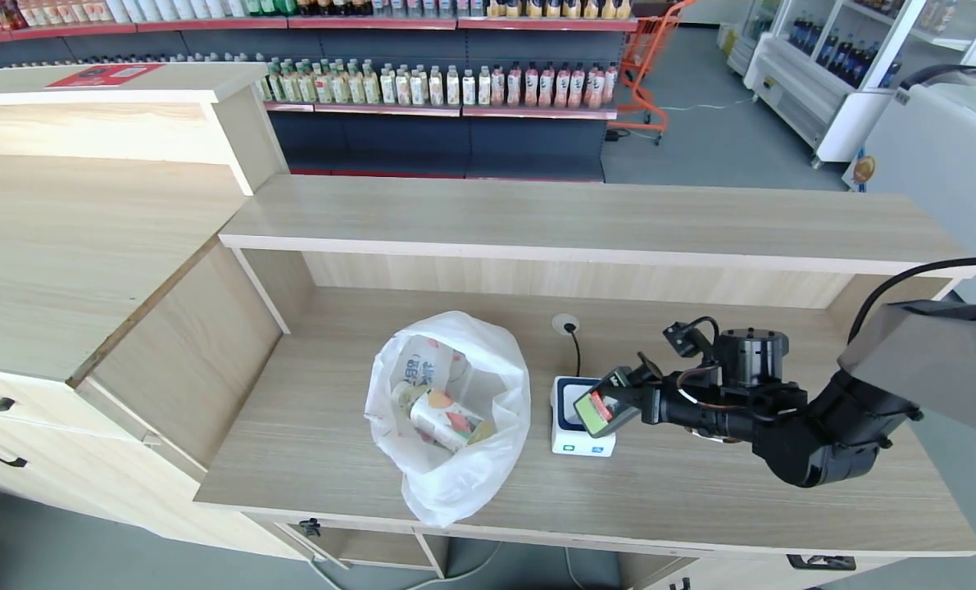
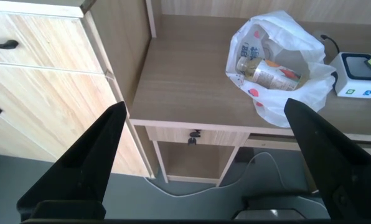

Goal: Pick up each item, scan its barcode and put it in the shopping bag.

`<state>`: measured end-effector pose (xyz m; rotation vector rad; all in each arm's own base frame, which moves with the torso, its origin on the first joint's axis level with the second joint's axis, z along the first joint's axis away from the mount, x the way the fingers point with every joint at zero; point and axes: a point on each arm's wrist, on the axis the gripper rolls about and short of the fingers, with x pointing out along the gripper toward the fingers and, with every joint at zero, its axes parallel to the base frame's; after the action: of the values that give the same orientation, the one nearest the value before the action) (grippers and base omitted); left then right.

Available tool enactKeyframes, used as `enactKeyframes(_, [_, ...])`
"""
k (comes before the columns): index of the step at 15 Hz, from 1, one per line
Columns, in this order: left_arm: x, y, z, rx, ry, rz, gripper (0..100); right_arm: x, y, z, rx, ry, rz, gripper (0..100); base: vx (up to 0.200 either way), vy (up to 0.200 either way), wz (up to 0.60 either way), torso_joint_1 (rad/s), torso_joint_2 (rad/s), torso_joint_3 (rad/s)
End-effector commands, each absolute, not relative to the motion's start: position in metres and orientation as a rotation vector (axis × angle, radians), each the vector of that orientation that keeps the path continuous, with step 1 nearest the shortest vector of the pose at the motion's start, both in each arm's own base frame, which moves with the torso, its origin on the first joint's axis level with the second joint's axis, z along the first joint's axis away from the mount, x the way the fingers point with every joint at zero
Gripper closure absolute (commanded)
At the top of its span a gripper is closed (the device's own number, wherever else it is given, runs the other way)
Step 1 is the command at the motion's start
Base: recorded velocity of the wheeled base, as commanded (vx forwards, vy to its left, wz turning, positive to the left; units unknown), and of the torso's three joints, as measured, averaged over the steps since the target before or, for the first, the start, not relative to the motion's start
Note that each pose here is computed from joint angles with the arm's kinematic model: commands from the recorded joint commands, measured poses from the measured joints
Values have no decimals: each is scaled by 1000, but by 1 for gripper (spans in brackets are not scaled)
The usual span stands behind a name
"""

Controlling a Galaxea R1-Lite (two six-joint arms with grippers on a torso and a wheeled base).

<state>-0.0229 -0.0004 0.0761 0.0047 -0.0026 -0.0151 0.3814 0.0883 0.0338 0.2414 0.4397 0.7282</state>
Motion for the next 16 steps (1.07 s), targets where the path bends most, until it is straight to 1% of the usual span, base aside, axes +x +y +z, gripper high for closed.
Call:
enactKeyframes(1, [-23, 0, 76, 5, -3, -15, 0, 386, 92, 29, 239, 441, 731, 100, 0, 0, 0, 0, 0, 0])
enactKeyframes(3, [-23, 0, 76, 5, -3, -14, 0, 392, 101, 24, 222, 431, 669, 100, 0, 0, 0, 0, 0, 0])
enactKeyframes(9, [-23, 0, 76, 5, -3, -15, 0, 396, 116, 19, 221, 430, 695, 100, 0, 0, 0, 0, 0, 0])
enactKeyframes(12, [-23, 0, 76, 5, -3, -14, 0, 396, 118, 24, 227, 421, 700, 100, 0, 0, 0, 0, 0, 0])
enactKeyframes(15, [-23, 0, 76, 3, -3, -15, 0, 387, 112, 74, 397, 383, 685, 100, 0, 0, 0, 0, 0, 0])
enactKeyframes(16, [-23, 0, 76, 3, -3, -17, 0, 381, 104, 92, 407, 347, 679, 100, 0, 0, 0, 0, 0, 0])
